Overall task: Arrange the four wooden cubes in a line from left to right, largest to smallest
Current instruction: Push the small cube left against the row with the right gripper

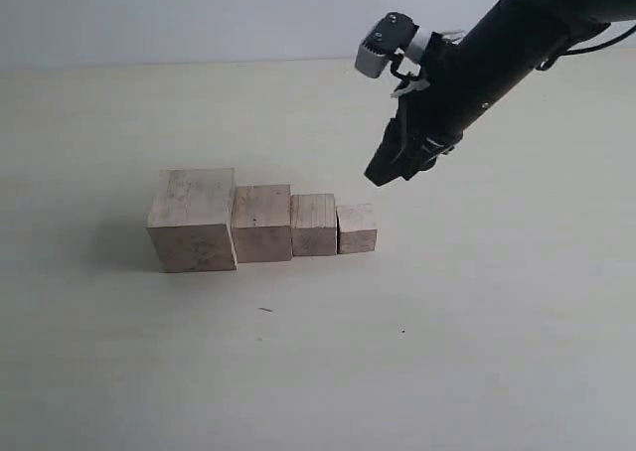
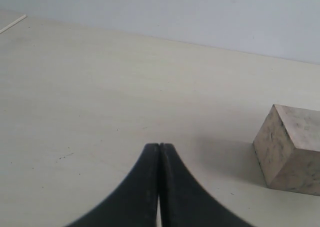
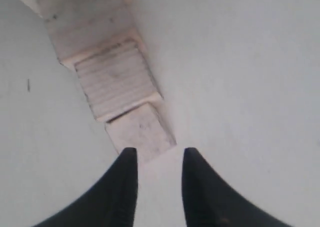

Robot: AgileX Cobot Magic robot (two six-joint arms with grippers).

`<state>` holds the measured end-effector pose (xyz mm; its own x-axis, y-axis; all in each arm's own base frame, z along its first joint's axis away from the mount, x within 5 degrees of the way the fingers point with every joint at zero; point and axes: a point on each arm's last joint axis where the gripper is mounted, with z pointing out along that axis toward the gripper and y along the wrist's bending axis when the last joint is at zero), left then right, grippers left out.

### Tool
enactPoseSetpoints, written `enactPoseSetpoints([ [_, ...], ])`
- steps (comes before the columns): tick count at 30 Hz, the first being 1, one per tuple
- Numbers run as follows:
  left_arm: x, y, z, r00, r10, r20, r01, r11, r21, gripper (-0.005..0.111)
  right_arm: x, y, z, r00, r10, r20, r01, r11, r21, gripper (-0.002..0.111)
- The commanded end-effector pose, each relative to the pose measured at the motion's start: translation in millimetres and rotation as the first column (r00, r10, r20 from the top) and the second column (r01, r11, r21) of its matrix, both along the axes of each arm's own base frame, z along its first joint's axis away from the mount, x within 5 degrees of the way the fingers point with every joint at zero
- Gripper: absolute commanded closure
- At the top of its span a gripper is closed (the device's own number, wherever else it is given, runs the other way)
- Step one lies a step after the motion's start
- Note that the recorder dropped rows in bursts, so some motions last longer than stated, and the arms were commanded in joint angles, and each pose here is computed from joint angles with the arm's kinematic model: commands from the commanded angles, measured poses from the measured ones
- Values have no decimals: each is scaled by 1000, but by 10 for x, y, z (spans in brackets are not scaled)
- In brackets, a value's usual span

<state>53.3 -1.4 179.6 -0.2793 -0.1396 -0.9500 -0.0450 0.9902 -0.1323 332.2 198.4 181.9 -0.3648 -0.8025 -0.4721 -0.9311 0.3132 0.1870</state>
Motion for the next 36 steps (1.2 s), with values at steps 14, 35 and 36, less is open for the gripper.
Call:
enactPoseSetpoints([
  [14, -2, -4, 8, 1000, -7, 10, 7, 1000, -2, 107, 20, -65, -422, 747, -597, -293, 531, 800, -280, 108],
  [35, -2, -4, 8, 1000, -7, 10, 7, 1000, -2, 107, -28, 112, -597, 725, -629, -281, 554, 775, -304, 108],
  [36, -2, -4, 8, 1000, -7, 10, 7, 1000, -2, 107, -29, 117, -603, 725, -626, -286, 552, 778, -301, 108],
])
